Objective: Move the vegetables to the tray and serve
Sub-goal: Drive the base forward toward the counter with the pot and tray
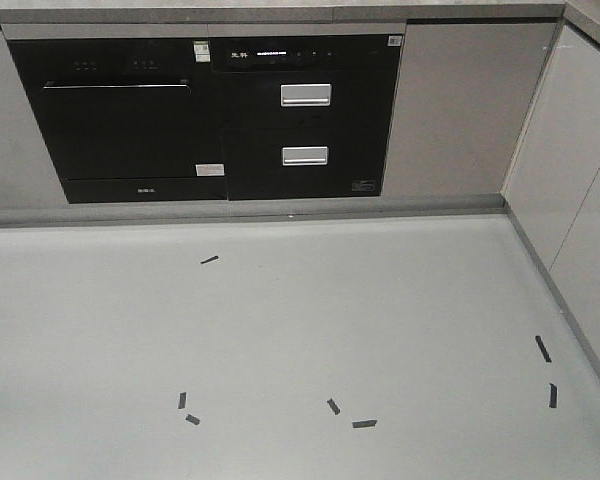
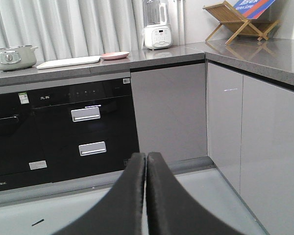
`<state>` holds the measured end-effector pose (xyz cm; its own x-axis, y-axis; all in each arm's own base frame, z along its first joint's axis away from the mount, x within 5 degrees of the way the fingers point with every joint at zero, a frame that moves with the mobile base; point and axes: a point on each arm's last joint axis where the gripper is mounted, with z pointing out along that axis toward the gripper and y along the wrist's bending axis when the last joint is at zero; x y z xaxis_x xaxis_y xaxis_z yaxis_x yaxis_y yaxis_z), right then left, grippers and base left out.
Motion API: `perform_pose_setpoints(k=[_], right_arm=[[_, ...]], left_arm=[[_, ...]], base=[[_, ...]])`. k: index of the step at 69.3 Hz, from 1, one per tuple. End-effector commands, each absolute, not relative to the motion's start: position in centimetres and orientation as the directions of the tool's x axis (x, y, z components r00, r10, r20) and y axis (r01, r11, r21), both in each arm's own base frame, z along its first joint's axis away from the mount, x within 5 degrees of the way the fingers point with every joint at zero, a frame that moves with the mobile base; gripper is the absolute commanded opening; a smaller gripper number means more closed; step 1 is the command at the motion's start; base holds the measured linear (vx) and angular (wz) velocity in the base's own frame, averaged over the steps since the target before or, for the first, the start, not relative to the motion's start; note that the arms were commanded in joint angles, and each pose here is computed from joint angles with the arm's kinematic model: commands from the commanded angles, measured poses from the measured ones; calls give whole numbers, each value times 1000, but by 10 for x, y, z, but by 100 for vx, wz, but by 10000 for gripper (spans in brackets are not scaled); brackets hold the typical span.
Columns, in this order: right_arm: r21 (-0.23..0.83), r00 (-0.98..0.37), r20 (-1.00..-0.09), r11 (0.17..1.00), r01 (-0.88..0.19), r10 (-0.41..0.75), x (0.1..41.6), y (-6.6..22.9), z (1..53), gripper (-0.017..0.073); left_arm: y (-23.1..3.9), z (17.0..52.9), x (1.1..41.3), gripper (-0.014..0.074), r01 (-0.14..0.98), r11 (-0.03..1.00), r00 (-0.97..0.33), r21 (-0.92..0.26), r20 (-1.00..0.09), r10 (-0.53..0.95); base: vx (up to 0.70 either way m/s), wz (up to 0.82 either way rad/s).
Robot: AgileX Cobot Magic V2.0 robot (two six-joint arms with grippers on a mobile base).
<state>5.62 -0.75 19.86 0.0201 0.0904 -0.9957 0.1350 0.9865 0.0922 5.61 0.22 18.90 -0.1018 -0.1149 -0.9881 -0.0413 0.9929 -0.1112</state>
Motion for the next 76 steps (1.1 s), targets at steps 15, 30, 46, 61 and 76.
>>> perform_pose_setpoints(k=[15, 30, 46, 61, 76], right_arm=[[89, 87, -993, 987, 134, 78, 56, -8, 201, -6], [89, 87, -993, 987, 134, 78, 56, -8, 201, -6], [89, 85, -993, 987, 134, 78, 56, -8, 201, -6], [89, 85, -993, 987, 134, 78, 56, -8, 201, -6], [89, 85, -993, 987, 134, 78, 56, -8, 201, -6]], left_arm=[[2, 189, 56, -6, -31, 992, -38, -123, -991, -124], [2, 189, 56, -6, -31, 992, -38, -123, -991, -124], [2, 189, 56, -6, -31, 992, -38, -123, -991, -124], [2, 189, 56, -6, -31, 992, -38, -123, -991, -124], [2, 189, 56, -6, -31, 992, -38, -123, -991, -124]], base=[[0, 0], [0, 0], [0, 0], [0, 0], [1, 1]])
